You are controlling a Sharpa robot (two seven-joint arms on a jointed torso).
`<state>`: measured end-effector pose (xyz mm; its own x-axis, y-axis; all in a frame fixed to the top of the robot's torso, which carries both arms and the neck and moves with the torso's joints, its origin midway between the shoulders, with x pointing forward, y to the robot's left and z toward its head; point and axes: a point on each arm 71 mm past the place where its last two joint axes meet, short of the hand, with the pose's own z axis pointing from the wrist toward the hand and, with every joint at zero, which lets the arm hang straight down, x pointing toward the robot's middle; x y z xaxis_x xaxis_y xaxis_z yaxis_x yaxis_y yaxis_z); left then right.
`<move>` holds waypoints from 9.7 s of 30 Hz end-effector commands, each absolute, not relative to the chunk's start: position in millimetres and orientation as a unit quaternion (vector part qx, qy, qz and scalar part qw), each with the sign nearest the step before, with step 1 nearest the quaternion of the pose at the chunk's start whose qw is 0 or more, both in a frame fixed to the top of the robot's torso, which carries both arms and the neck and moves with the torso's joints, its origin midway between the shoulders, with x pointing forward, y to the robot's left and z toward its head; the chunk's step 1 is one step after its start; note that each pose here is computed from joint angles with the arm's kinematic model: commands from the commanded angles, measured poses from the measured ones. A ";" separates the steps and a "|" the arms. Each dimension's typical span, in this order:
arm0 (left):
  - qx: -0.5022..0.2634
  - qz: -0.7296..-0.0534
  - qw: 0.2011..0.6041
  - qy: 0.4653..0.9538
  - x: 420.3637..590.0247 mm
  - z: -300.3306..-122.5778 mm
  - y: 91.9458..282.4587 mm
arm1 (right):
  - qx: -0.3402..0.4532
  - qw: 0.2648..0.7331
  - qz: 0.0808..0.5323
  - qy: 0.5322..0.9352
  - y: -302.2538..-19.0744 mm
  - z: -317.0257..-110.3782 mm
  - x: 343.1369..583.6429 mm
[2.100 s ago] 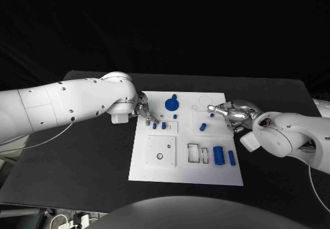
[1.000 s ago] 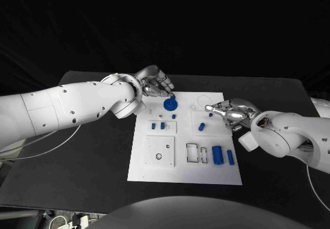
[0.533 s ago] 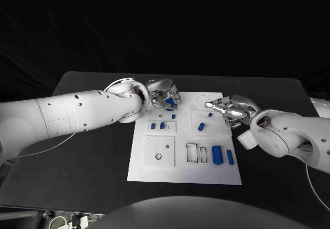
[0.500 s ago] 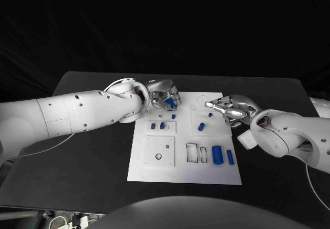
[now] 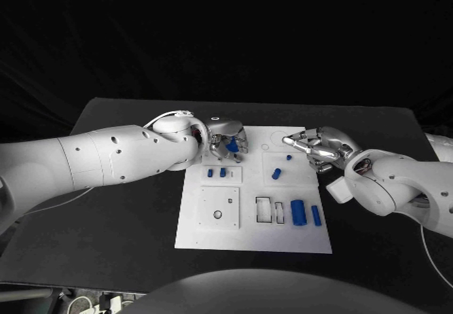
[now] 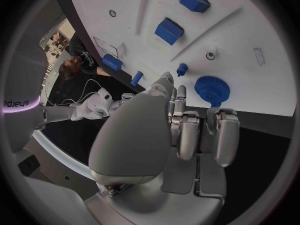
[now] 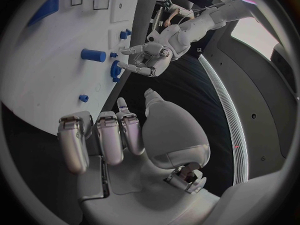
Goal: Assemble the parts on the task board
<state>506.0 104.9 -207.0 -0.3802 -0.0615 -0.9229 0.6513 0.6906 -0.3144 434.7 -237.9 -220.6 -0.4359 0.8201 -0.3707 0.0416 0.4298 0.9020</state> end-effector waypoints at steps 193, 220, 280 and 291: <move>0.260 -0.265 0.518 0.771 502.8 -198.3 148.0 | 0.315 0.418 0.434 0.733 -238.5 -226.9 432.8; 0.263 -0.263 0.508 0.777 503.6 -200.2 148.3 | 0.315 0.417 0.435 0.734 -237.6 -227.0 432.8; 0.271 -0.264 0.488 0.787 502.9 -204.1 143.5 | 0.315 0.417 0.435 0.734 -237.0 -227.0 432.9; 0.272 -0.264 0.484 0.789 503.1 -204.9 142.8 | 0.314 0.416 0.435 0.734 -236.7 -227.1 433.0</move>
<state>507.3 146.8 -199.1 -0.3531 0.1505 -0.9234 0.6722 0.7273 -0.1385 433.6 -238.4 -226.7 -0.4426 0.8298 -0.3400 0.1036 0.4239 0.8998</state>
